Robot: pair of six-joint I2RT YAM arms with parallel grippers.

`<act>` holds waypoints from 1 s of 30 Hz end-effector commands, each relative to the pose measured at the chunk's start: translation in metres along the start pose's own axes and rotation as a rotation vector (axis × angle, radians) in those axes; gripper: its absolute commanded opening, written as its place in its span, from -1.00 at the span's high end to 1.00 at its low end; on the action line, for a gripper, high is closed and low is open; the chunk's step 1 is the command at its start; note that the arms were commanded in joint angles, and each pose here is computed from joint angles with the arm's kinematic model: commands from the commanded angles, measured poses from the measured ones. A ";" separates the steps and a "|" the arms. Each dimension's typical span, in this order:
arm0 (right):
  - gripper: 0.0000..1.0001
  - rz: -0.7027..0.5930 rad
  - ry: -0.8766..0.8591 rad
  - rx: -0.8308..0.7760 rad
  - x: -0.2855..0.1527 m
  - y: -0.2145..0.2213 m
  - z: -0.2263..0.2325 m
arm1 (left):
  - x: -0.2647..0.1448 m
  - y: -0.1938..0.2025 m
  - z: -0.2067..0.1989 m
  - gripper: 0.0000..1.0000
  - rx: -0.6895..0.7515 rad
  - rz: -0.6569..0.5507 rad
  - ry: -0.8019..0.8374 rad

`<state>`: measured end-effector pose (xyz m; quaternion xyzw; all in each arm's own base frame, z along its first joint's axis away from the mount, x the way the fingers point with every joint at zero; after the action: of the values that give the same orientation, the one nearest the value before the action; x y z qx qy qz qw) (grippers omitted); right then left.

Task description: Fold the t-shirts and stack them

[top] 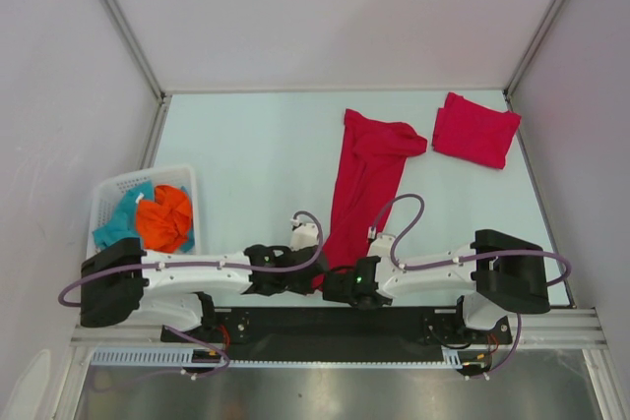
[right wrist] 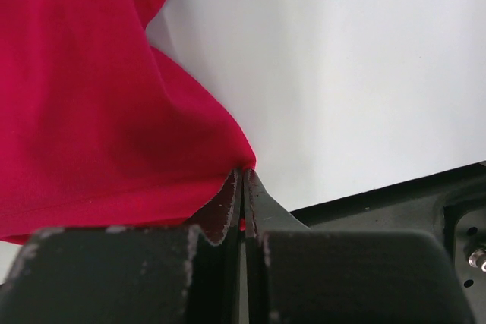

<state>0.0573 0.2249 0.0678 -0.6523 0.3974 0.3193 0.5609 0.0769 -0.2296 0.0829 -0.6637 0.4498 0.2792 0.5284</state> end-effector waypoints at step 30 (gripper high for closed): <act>1.00 -0.244 0.050 -0.020 -0.064 -0.042 0.006 | -0.048 -0.040 -0.007 1.00 0.030 -0.124 0.027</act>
<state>0.0583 0.2422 0.1283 -0.7093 0.3434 0.2628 0.5567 0.0884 -0.2193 0.1373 -0.6833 0.4220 0.2362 0.5470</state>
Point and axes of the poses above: each gripper's point midway between its finger pads, its own x axis out along the fingers, its own z axis along the line the jaws close on, y = z × x, the point moved 6 cm from there along -x, back along the fingers, and after that the axes turned 12 degrees about -x, right-handed, at the moved point
